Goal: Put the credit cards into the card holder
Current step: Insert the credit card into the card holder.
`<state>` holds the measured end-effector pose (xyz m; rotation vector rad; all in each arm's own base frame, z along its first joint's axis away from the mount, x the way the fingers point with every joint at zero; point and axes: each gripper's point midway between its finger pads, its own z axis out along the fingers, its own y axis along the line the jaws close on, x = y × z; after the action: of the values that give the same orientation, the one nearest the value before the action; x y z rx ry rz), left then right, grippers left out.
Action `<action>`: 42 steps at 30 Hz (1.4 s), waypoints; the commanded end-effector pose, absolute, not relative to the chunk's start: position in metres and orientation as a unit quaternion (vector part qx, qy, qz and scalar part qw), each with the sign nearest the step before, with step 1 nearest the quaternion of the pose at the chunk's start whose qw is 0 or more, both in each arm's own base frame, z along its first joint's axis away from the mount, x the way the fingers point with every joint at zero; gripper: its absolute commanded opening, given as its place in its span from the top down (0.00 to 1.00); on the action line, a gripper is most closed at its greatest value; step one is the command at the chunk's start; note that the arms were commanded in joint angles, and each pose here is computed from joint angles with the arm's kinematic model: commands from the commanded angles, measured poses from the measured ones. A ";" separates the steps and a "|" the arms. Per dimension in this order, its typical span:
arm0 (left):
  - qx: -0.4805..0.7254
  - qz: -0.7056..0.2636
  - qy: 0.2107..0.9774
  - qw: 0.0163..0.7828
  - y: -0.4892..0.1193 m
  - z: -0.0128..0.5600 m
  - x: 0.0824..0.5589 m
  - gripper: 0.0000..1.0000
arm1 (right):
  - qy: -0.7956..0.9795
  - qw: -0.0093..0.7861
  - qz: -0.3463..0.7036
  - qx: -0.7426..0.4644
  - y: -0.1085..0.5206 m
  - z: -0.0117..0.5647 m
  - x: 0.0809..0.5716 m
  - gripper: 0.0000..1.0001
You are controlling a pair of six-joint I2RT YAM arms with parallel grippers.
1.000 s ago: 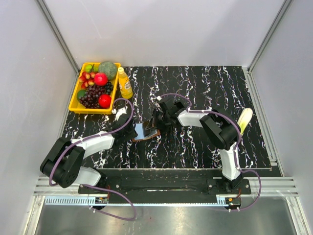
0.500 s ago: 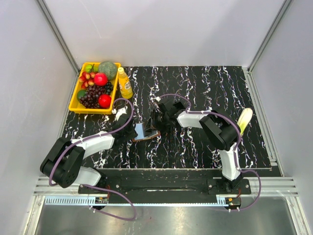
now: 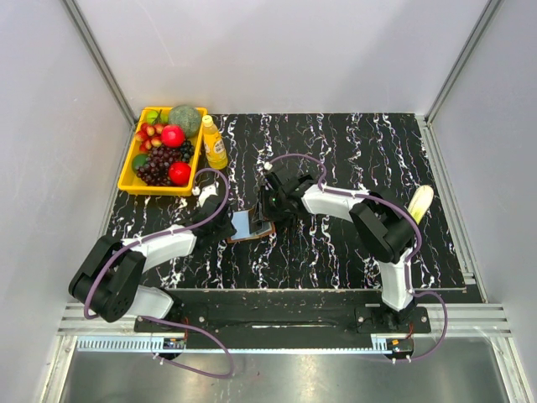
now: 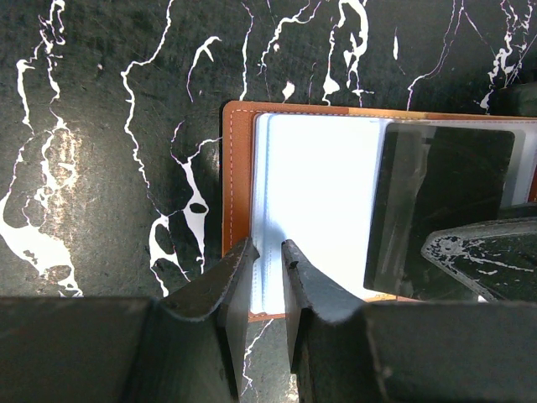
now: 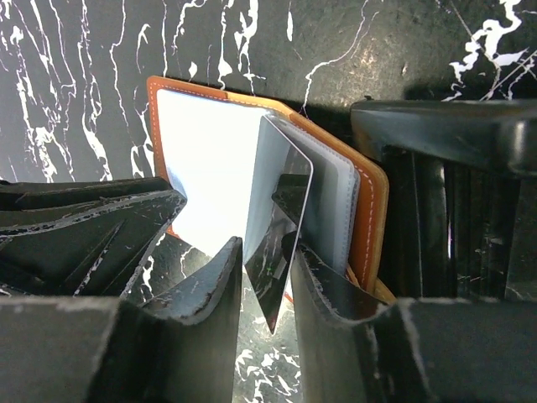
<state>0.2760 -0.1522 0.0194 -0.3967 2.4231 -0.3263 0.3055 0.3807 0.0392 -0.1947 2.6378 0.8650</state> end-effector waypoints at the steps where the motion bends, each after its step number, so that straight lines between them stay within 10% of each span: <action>1: -0.142 -0.090 0.943 0.288 -0.139 0.001 0.256 0.74 | 0.951 0.181 0.240 -0.070 0.353 0.027 0.308 0.66; 16: -0.142 -0.088 0.942 0.290 -0.138 0.001 0.256 0.74 | 0.950 0.152 0.265 -0.062 0.361 0.022 0.297 0.99; 42: -0.169 -0.071 0.945 0.271 -0.128 -0.010 0.243 0.75 | 0.937 0.130 0.323 -0.011 0.387 -0.001 0.288 0.99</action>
<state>0.2729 -0.1459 0.0186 -0.4326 2.4195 -0.3037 0.3019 0.3980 0.0317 -0.1045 2.6213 1.0998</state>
